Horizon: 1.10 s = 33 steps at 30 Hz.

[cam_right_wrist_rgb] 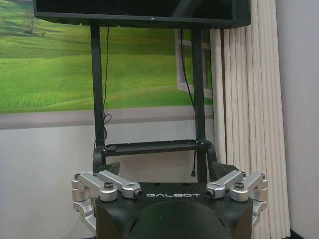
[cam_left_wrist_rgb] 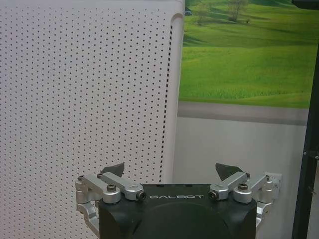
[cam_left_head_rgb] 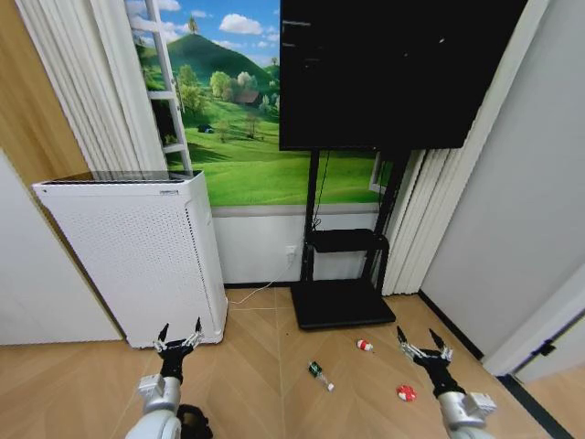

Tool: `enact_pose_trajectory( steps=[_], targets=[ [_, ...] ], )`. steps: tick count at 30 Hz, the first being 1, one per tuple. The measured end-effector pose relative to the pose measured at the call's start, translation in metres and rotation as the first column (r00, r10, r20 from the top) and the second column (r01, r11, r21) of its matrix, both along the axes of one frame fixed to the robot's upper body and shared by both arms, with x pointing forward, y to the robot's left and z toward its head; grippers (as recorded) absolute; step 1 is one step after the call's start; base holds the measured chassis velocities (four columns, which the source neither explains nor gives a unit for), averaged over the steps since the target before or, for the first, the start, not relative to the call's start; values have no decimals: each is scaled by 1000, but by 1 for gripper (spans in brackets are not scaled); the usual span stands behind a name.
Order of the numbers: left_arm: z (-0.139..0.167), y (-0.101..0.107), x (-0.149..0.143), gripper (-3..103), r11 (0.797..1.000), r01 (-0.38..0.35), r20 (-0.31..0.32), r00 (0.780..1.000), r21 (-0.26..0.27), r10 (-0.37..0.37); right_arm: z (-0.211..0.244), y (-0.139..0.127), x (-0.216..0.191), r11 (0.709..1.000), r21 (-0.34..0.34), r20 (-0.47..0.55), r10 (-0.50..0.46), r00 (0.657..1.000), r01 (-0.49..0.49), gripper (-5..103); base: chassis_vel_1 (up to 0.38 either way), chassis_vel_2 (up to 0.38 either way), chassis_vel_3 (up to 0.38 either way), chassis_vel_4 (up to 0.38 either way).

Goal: Pick up the trash bin and place the garbage on the floor into it.

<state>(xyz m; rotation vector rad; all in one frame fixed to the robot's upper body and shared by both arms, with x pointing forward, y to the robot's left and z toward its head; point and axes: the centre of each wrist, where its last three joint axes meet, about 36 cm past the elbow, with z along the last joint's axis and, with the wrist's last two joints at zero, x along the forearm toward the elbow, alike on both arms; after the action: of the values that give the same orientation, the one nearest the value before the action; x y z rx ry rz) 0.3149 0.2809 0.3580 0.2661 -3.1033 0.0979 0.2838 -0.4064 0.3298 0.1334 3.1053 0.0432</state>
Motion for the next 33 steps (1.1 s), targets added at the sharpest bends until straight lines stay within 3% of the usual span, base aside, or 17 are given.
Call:
enact_pose_trajectory(
  steps=[33],
  targets=[
    [1,3,-1,100,1000,-8,-3,1000,3,8,-4,4,-1,1000,1,11,17,1000,-17,100,0,0,0,0]
  ],
)
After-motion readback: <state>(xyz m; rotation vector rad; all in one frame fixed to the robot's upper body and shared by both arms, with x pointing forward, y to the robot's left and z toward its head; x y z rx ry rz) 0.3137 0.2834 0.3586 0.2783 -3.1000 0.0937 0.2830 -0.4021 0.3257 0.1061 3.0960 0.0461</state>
